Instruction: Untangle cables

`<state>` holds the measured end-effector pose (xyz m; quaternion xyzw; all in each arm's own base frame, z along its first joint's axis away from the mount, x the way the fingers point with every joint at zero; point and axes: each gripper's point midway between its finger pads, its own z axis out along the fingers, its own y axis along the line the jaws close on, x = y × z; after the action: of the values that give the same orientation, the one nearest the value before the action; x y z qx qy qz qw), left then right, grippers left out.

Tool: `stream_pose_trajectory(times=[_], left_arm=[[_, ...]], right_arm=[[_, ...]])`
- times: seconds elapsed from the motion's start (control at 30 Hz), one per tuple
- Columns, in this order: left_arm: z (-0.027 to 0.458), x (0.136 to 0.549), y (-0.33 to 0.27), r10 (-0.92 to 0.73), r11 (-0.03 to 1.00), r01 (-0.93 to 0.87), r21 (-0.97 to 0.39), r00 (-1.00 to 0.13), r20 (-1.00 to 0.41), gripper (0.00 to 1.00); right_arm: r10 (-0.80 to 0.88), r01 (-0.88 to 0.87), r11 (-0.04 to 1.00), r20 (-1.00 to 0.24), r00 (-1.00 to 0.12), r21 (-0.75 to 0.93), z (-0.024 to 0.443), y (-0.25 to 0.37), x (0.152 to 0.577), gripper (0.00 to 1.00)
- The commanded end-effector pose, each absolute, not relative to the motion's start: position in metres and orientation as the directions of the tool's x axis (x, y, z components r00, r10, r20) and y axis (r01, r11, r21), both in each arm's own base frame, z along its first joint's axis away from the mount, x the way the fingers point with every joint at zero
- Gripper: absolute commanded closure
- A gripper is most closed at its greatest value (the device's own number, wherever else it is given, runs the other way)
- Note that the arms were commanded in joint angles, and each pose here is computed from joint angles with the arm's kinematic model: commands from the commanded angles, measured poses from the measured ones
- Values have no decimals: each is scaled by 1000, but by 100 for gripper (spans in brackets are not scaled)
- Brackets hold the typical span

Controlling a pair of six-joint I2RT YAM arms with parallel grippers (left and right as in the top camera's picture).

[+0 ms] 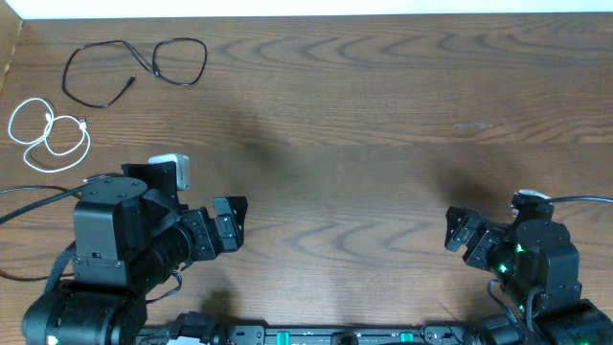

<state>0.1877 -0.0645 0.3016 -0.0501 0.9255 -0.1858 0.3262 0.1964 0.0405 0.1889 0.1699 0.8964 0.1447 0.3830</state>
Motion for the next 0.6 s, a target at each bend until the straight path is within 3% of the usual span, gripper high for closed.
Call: stream_pose_trajectory(times=[0.0,0.37,0.57], left_arm=[[299,188,-63,-204,932,27,-361,-785,-585,0],[299,188,-63,-204,932,27,-361,-785,-585,1],[299,188,-63,-204,932,27,-361,-785,-585,0]], right_arm=[[424,202,897,-638,-643,392,190,40,196,1],[400,223,914,-665,-631,338,189,30,197,1],[184,87,982,-736,-651,169,186,26,197,1]])
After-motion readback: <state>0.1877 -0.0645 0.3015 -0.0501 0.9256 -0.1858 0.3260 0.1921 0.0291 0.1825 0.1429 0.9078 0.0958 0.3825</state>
